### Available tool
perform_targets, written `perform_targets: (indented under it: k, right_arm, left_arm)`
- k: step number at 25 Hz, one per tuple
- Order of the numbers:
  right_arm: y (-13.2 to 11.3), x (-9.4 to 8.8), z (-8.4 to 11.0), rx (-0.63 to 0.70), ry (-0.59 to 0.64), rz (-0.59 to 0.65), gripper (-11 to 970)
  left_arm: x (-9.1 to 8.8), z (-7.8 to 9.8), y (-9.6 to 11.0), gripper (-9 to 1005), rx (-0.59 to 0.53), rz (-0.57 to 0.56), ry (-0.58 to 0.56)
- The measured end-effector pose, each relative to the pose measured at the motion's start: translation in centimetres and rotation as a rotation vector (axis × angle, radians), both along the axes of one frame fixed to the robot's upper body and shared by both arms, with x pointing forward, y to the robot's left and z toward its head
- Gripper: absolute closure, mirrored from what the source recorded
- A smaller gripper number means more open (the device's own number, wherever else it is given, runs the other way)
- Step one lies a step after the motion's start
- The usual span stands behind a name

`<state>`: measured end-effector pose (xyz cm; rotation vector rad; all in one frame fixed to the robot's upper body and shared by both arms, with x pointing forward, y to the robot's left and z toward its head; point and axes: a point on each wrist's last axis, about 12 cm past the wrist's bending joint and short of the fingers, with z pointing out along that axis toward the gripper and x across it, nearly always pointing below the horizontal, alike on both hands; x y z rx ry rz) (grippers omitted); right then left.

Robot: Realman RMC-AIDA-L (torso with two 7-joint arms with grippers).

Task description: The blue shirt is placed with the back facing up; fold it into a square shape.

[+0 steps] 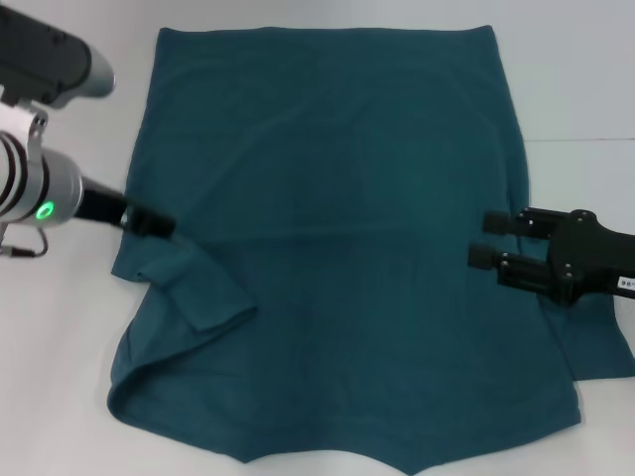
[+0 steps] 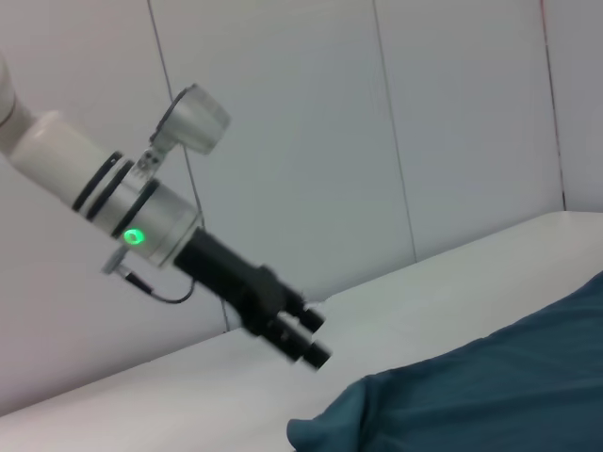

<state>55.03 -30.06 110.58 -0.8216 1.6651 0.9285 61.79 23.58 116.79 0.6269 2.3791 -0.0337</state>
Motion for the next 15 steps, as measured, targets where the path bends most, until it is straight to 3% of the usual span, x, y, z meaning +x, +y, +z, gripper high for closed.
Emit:
perform_targets:
  k: [6,15]
  right_arm:
    - [0.4,0.4,0.0,-0.012,-0.001,0.002,376]
    - [0.7,0.4,-0.1,-0.008,0.002,0.005,376]
  left_arm:
    - [-1.2,-1.1,0.3,213,0.031,-0.020,0.092]
    - [-1.3,-3.5,0.6,216,0.056,-0.042,0.115]
